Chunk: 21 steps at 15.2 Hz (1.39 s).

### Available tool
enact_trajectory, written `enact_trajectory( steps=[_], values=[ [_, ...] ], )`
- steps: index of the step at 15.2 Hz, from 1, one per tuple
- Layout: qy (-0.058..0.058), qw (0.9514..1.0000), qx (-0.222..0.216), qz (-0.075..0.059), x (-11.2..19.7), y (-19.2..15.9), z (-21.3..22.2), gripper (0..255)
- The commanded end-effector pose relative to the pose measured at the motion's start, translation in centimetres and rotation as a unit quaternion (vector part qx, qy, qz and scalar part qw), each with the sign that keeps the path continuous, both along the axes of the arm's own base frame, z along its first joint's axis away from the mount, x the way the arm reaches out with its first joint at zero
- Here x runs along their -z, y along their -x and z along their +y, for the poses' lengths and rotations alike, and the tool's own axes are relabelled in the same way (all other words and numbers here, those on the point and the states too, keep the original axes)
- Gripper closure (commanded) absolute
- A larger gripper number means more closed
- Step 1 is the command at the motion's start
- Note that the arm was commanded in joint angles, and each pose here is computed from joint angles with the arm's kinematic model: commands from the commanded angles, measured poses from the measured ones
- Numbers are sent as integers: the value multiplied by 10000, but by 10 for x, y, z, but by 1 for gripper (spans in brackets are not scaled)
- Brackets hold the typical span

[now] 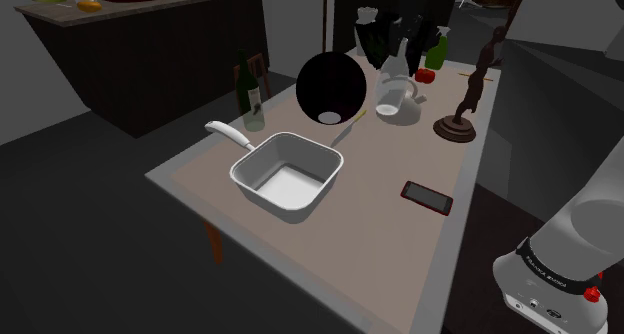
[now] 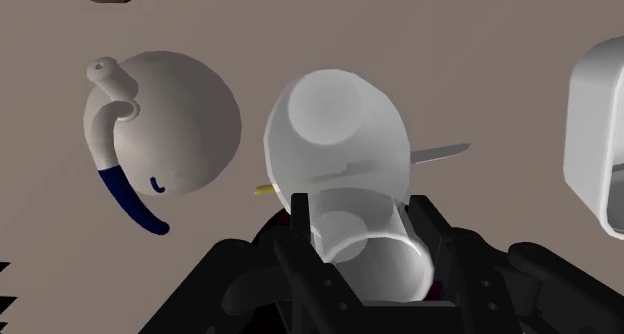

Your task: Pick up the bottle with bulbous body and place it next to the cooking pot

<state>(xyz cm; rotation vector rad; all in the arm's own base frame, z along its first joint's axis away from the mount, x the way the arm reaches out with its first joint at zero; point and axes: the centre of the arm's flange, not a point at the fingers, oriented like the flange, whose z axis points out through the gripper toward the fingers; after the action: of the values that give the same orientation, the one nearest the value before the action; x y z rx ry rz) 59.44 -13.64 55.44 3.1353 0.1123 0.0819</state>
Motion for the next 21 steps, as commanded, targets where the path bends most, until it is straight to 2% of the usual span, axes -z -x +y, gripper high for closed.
enact_trajectory(
  steps=[1, 18, 21],
  values=[
    [0, 10000, 0, -1, -11, 0, 1, 255],
    [0, 10000, 0, -1, -101, 0, 1, 255],
    [0, 10000, 0, -1, -101, 2, 40, 255]
  ],
)
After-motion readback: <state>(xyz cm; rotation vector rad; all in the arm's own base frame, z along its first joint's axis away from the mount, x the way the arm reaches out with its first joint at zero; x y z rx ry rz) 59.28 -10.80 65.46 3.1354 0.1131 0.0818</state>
